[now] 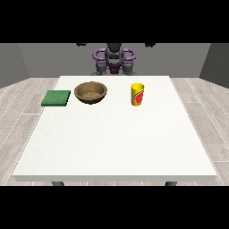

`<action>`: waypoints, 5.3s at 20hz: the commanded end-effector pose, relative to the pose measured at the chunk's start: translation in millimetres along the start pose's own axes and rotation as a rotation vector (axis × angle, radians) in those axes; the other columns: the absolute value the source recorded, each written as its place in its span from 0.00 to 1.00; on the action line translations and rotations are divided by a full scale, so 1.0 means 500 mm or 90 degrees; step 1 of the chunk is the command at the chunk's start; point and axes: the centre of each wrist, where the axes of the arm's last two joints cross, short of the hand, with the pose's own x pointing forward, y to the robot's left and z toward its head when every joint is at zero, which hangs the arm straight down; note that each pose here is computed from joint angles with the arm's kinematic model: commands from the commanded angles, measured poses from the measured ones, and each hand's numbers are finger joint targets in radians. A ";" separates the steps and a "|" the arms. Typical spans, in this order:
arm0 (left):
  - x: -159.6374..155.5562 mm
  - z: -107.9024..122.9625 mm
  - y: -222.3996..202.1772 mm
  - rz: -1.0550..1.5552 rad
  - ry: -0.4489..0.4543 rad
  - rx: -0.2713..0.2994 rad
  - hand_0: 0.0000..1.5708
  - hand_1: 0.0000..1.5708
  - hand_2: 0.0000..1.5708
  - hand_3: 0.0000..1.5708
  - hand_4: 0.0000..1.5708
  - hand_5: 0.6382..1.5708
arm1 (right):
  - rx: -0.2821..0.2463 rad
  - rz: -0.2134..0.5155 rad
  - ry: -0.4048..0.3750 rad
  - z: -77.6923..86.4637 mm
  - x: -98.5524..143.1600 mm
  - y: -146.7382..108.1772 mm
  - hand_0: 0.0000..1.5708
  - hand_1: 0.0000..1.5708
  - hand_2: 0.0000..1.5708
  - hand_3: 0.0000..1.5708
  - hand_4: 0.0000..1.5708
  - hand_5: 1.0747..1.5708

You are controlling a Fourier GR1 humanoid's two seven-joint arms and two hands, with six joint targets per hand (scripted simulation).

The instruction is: Pick the cup and pour the ball into the bowl, then pick the bowl and place it on the pad

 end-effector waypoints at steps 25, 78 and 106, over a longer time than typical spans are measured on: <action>-0.268 -0.046 0.121 -0.111 -0.085 0.075 0.00 0.00 0.00 0.00 0.00 0.86 | 0.026 0.009 -0.140 -0.009 0.099 -0.164 0.00 0.00 0.00 0.00 0.00 0.99; -0.250 -0.233 0.032 -0.895 -0.105 0.147 0.86 0.86 1.00 1.00 0.54 1.00 | 0.026 -0.014 -0.123 0.023 0.104 -0.351 0.00 0.00 0.00 0.00 0.22 0.98; -0.326 -0.194 -0.245 -1.413 -0.239 -0.228 0.96 0.96 1.00 1.00 0.68 0.93 | -0.037 -0.052 0.024 0.038 -0.068 -0.441 0.00 0.00 0.00 0.00 0.24 0.99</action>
